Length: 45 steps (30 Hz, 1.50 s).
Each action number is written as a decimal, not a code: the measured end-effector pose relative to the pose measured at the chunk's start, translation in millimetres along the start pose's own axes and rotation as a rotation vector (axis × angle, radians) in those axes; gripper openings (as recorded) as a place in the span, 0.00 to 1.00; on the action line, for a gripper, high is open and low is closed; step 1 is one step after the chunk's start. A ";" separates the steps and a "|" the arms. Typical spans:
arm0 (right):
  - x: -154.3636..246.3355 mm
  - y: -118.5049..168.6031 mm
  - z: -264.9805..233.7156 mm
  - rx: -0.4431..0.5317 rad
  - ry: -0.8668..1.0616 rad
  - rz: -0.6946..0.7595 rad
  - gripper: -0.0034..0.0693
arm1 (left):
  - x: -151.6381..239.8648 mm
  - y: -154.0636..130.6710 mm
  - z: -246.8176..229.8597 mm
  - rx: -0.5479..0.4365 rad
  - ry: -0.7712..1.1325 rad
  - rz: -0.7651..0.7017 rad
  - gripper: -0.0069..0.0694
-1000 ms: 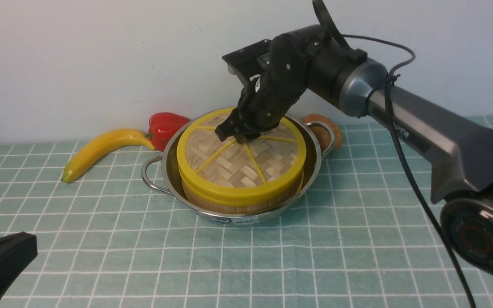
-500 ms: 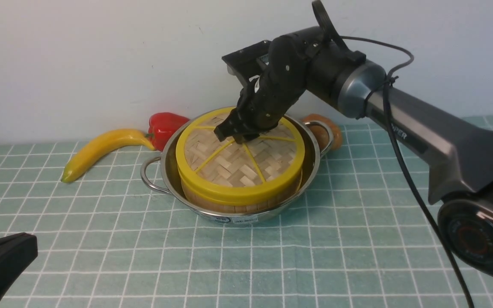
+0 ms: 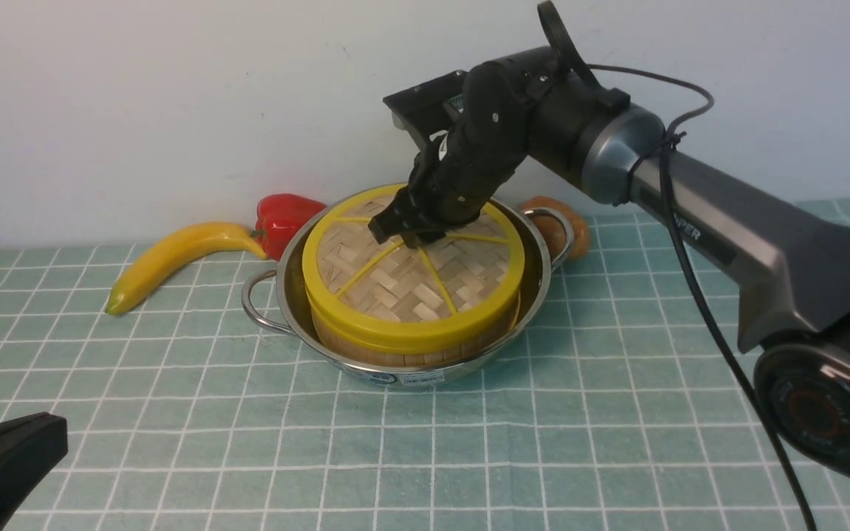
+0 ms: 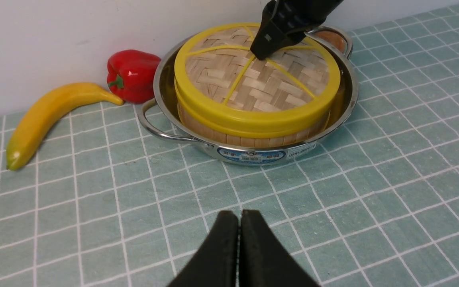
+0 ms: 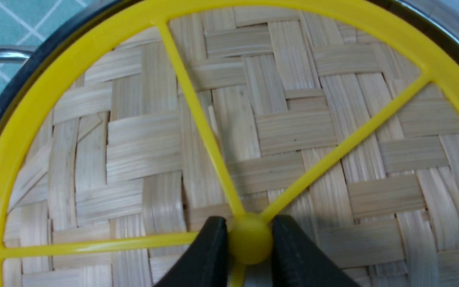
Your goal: Place the steamer in the pot on the blue tablecloth, and put the lid on the steamer.
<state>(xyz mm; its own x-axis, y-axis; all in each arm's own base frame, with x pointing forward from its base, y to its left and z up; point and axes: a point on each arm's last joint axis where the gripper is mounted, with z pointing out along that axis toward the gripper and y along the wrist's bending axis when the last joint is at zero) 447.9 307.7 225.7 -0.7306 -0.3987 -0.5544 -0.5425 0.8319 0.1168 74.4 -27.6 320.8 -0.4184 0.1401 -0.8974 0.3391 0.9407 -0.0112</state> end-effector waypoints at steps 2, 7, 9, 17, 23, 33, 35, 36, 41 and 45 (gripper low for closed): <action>-0.3 0.4 -1.5 -0.003 0.000 0.001 0.40 | 0.0 0.0 0.0 0.000 0.000 0.000 0.09; -1.2 1.1 -5.3 -0.006 0.000 0.002 0.49 | 0.0 0.0 0.0 0.000 0.000 0.000 0.09; -1.4 1.2 -6.3 -0.006 0.000 0.002 0.51 | 0.2 0.0 0.0 0.000 0.002 0.000 0.09; -2.6 1.7 -15.7 -0.001 0.004 -0.002 0.52 | 0.8 -0.1 0.0 0.002 0.009 0.000 0.09; -18.7 7.3 -63.6 -0.006 -0.086 -0.011 0.52 | 1.0 -0.2 0.0 0.002 0.011 0.000 0.09; -38.2 15.1 -221.8 -0.010 -0.351 -0.045 0.52 | -3.9 0.7 -0.1 -0.008 -0.043 0.000 0.09; -35.0 11.2 -257.2 -0.001 -0.393 -0.040 0.52 | -6.5 1.2 -0.2 -0.013 -0.072 0.000 0.09; -31.2 6.8 -283.9 0.012 -0.426 -0.034 0.52 | -9.0 1.6 -0.5 -0.018 -0.099 0.000 0.10; 11.1 -15.6 -410.1 0.166 -0.612 -0.007 0.49 | -17.0 3.0 -1.6 -0.033 -0.187 0.000 0.11; 55.1 -20.5 -459.3 0.267 -0.652 0.012 0.43 | -19.7 3.5 -2.2 -0.039 -0.218 0.000 0.12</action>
<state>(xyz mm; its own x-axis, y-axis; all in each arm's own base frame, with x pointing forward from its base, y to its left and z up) 228.3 91.4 571.3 -0.2929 -0.1452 -0.9451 -0.3548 0.9343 -0.0336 82.0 -26.4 339.4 -0.2246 0.0739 -0.9717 0.3045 0.9525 0.0020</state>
